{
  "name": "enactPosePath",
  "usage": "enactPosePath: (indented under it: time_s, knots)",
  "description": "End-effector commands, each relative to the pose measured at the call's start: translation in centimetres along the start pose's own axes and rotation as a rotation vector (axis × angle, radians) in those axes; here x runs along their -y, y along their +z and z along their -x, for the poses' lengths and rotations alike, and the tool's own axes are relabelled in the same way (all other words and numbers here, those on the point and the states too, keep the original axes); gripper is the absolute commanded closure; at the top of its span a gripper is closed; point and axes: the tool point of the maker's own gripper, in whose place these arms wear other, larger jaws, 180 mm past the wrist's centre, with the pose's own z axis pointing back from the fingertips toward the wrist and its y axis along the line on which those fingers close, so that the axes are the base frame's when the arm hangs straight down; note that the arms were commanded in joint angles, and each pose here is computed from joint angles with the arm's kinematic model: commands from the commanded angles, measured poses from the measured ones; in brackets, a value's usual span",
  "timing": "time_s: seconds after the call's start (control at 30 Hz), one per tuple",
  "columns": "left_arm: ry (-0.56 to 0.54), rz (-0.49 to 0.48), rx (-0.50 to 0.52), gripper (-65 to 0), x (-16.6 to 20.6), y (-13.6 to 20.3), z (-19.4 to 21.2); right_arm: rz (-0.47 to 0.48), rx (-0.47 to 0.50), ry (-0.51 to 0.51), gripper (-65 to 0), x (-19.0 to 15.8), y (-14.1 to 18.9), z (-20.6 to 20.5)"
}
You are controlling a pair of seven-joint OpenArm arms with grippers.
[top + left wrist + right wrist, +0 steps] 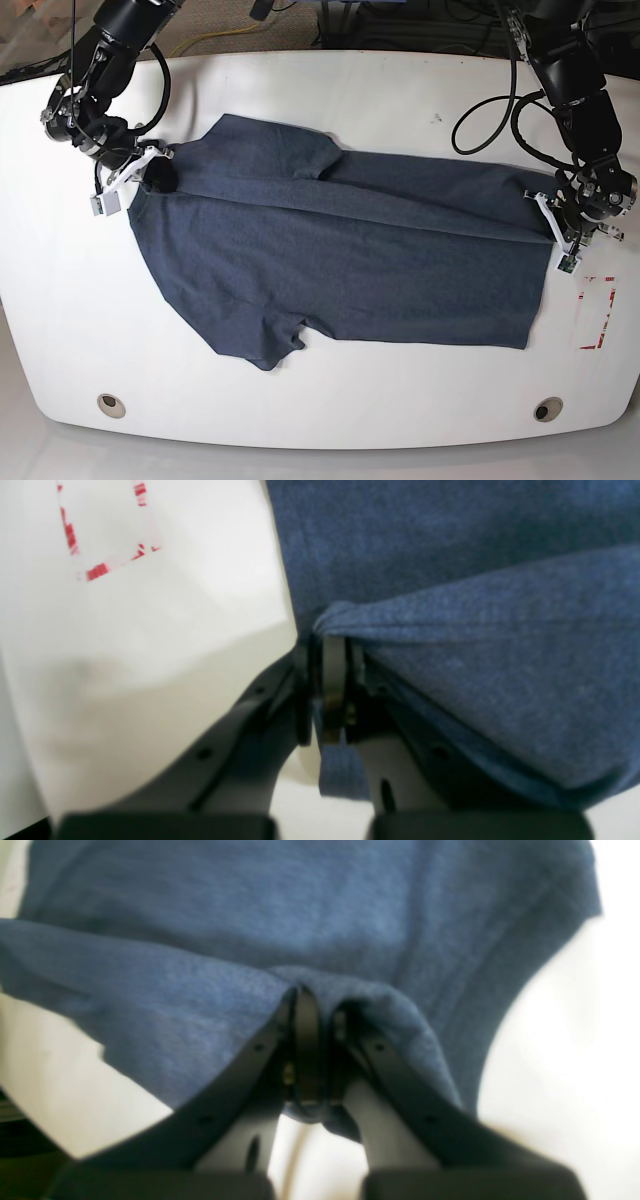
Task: Fold the T-shirt properly
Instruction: 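Drag the shirt edge with both grippers toward the hem, folding it over, then release the shirt and move the right gripper to the folded edge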
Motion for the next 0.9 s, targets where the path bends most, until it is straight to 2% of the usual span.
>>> enactPosePath:
  time_s: [0.0, 0.13, 0.23, 0.3, 0.37, 0.4, 0.47, 0.5, 0.53, 0.6, 0.7, 0.77, 0.87]
  knots:
    - [-0.002, -0.029, 0.037, 0.0, -1.4, 0.3, -1.2, 0.026, 0.047, 0.044, 0.0, 0.5, 0.6, -2.2]
    - [-0.052, -0.022, 0.031, 0.0, -1.3, 0.2, -1.5, 0.069, 0.027, 0.069, 0.0, 1.1, 0.4, -2.6]
    - [-0.076, -0.009, 0.027, -2.8, -0.7, -0.1, -1.7, 0.115, 0.002, 0.088, -12.7, 1.9, 0.5, -2.7]
    - [-0.084, -0.004, 0.025, -11.3, -0.4, -0.1, -1.7, 0.146, -0.013, 0.098, -25.2, 2.4, 0.6, -2.7]
    - [-0.084, -0.004, 0.025, -25.3, -0.4, -0.1, -1.7, 0.165, -0.02, 0.105, -37.1, 2.8, 0.8, -2.7]
    - [-0.083, -0.004, 0.024, -35.0, -0.4, -0.1, -1.7, 0.166, -0.016, 0.109, -42.6, 2.8, 1.0, -2.8]
    - [-0.082, -0.005, 0.028, -48.2, -0.5, -0.1, -1.8, 0.174, -0.003, 0.129, -46.8, 2.8, 1.7, -3.1]
    - [-0.078, -0.006, 0.031, -55.0, -0.5, 0.0, -1.9, 0.18, 0.0, 0.141, -46.8, 2.6, 2.2, -3.0]
    - [-0.076, -0.008, 0.033, -58.1, -0.6, 0.0, -1.9, 0.181, 0.005, 0.15, -46.5, 2.5, 2.5, -2.9]
    - [-0.075, -0.007, 0.034, -58.6, -0.6, 0.0, -1.9, 0.177, 0.01, 0.167, -45.3, 1.9, 3.2, -2.6]
    - [-0.078, -0.01, 0.032, -54.2, -0.7, 0.1, -1.8, 0.146, 0.01, 0.168, -44.4, 0.9, 4.0, -1.1]
    - [-0.081, -0.025, 0.047, -53.2, -1.0, 0.6, -2.2, 0.112, 0.005, 0.149, -44.4, 0.2, 4.4, 0.2]
    - [-0.062, -0.043, 0.037, -53.2, -1.5, 1.2, -0.8, 0.049, -0.013, 0.092, -44.4, -0.8, 4.6, 2.8]
